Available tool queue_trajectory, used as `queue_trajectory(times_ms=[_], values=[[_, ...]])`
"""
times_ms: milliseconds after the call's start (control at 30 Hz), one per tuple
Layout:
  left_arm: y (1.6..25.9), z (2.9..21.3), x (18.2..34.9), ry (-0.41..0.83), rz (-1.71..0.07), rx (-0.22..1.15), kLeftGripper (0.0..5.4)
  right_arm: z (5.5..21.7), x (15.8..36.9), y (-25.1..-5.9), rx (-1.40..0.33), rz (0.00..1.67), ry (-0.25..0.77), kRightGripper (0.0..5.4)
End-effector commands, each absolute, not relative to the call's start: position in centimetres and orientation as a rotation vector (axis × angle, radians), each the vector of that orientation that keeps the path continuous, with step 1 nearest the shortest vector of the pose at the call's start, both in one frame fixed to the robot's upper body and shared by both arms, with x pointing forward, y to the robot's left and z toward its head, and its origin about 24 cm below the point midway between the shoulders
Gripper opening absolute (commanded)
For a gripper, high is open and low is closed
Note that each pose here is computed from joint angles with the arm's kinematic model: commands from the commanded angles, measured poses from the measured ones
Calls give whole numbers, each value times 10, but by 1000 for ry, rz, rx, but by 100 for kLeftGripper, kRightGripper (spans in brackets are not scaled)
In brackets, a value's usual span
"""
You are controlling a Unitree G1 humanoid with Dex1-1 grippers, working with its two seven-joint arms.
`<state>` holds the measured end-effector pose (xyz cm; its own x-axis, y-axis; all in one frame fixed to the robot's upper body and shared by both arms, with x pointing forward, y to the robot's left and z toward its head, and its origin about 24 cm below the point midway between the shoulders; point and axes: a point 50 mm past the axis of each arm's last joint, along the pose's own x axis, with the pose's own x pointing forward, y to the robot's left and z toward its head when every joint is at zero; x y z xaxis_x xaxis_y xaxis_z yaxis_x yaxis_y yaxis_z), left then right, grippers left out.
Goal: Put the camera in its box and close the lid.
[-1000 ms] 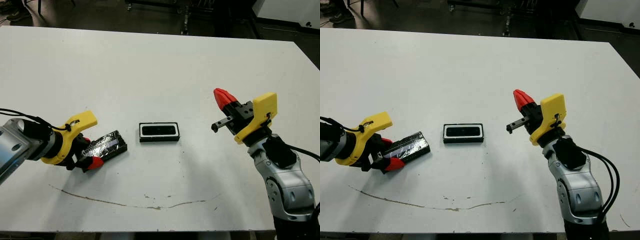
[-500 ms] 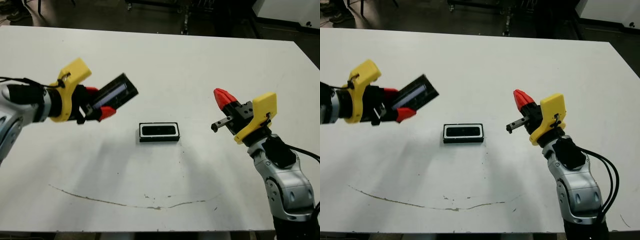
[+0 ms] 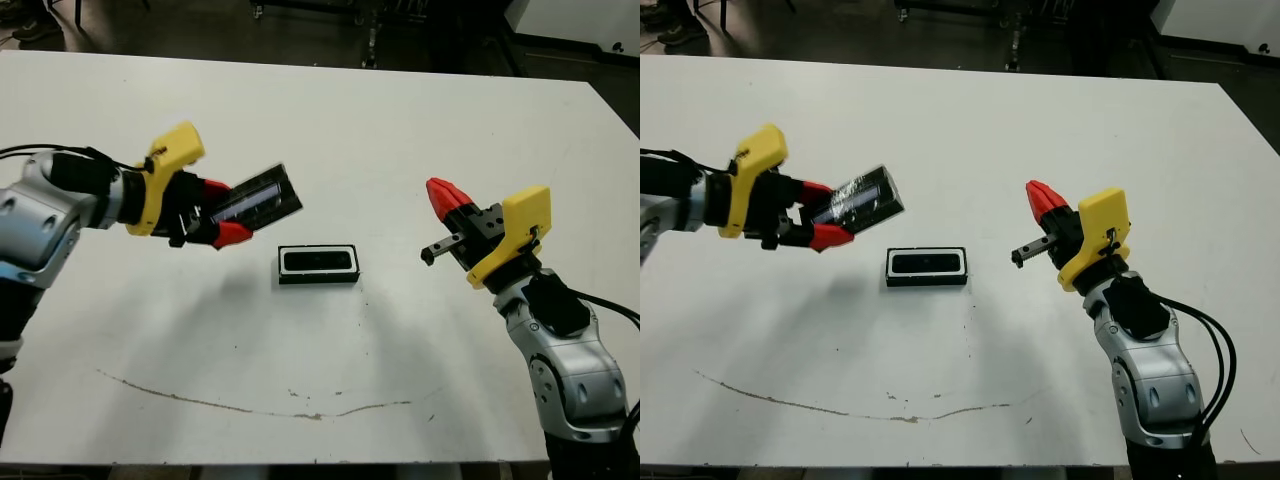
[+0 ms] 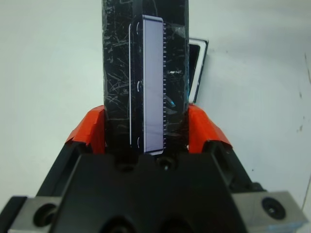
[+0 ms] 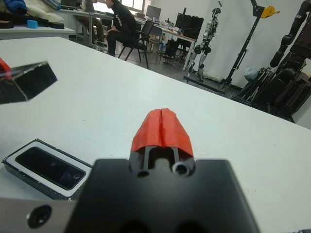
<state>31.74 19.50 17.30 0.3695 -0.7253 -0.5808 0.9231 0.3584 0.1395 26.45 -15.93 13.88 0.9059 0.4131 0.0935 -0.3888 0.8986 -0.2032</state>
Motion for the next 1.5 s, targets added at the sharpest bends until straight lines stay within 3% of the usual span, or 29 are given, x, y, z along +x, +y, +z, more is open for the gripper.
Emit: queue_trajectory(times_ms=[33,733,1033,1500], values=[[190,171,321,468,-1147,484,316,137,265,-161,-189,417,-125,0],[169,143,327,509,-1287,495,316,135,264,-161,-193,413,-118,0],[168,133,327,604,-1315,503,316,134,264,-161,-187,414,-114,0],[166,122,331,614,-1305,503,316,135,264,-161,-195,409,-110,0]])
